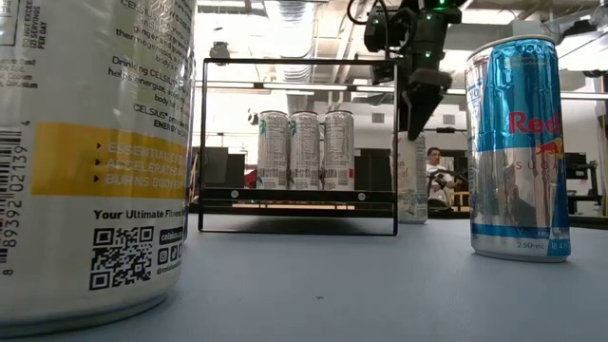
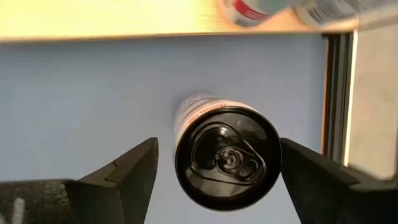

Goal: Place canned beverage on shelf
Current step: Put the center white-yellow soda can on the shelf

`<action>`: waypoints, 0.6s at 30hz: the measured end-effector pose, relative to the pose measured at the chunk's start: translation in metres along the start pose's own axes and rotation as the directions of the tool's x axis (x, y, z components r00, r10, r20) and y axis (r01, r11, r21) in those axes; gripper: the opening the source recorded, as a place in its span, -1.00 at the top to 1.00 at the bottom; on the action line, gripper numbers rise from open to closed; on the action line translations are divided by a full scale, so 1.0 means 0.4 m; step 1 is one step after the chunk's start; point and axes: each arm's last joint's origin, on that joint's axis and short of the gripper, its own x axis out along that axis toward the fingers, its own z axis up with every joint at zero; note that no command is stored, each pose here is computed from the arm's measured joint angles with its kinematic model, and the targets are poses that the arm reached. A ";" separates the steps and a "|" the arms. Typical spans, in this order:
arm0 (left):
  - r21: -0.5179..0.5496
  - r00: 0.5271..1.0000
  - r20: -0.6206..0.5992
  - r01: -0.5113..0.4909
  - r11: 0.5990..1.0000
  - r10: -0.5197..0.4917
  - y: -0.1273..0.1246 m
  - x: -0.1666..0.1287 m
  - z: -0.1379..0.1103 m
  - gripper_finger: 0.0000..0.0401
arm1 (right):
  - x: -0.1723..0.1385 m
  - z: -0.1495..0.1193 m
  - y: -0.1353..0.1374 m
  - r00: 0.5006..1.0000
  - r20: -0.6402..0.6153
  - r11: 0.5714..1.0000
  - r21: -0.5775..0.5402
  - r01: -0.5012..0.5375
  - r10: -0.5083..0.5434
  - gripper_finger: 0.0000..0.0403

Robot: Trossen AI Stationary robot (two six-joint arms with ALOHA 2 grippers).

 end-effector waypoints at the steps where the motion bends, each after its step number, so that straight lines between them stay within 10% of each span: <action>1: 0.000 1.000 0.000 0.000 1.000 0.000 0.000 0.000 0.000 -0.54 | 0.000 0.000 0.001 1.000 0.001 0.999 -0.042 -0.005 0.005 -0.55; 12: 0.000 1.000 0.000 0.000 1.000 0.000 0.000 0.000 0.000 -0.54 | 0.000 0.003 -0.003 1.000 0.023 0.955 -0.298 -0.002 0.010 -0.55; 18: 0.000 1.000 0.001 0.000 1.000 0.000 0.000 0.000 0.000 -0.54 | 0.008 0.000 -0.023 1.000 0.019 0.983 -0.185 0.002 0.001 -0.54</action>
